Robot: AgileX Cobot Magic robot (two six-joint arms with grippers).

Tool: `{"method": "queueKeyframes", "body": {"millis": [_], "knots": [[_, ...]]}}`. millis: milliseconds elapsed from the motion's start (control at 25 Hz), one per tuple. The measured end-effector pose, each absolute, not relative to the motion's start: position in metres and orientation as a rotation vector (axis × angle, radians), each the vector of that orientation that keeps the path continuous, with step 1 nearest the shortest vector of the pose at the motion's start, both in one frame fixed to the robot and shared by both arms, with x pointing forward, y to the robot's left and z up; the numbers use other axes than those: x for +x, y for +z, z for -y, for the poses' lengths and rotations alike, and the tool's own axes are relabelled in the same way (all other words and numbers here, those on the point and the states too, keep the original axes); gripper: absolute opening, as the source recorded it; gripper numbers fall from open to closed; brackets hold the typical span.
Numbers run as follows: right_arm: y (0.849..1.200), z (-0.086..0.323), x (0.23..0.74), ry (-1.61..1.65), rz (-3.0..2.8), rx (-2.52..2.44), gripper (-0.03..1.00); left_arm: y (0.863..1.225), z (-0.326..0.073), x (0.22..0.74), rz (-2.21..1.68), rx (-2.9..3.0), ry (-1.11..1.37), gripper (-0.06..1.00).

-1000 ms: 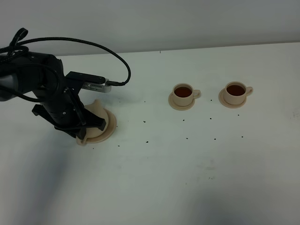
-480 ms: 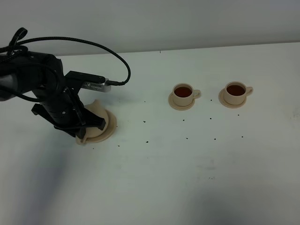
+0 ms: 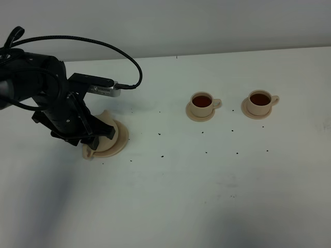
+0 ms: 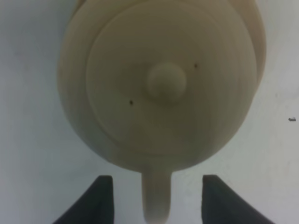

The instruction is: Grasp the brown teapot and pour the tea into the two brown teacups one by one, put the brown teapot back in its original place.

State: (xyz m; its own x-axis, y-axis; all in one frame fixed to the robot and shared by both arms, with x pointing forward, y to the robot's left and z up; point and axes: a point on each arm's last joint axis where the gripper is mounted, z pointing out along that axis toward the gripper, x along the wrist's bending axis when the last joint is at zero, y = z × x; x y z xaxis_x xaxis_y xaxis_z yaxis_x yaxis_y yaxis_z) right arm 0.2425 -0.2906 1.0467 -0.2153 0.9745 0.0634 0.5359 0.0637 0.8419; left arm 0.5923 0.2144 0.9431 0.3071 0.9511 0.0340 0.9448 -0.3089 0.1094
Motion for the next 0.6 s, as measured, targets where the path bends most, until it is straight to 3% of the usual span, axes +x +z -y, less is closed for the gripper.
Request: {"method": "queueKeyframes", "body": {"millis": [600], "knots": [[1.047, 0.291, 0.242, 1.052, -1.807, 1.503, 0.24, 1.040, -0.231, 0.517, -1.932, 2.473, -0.048, 0.47]]}}
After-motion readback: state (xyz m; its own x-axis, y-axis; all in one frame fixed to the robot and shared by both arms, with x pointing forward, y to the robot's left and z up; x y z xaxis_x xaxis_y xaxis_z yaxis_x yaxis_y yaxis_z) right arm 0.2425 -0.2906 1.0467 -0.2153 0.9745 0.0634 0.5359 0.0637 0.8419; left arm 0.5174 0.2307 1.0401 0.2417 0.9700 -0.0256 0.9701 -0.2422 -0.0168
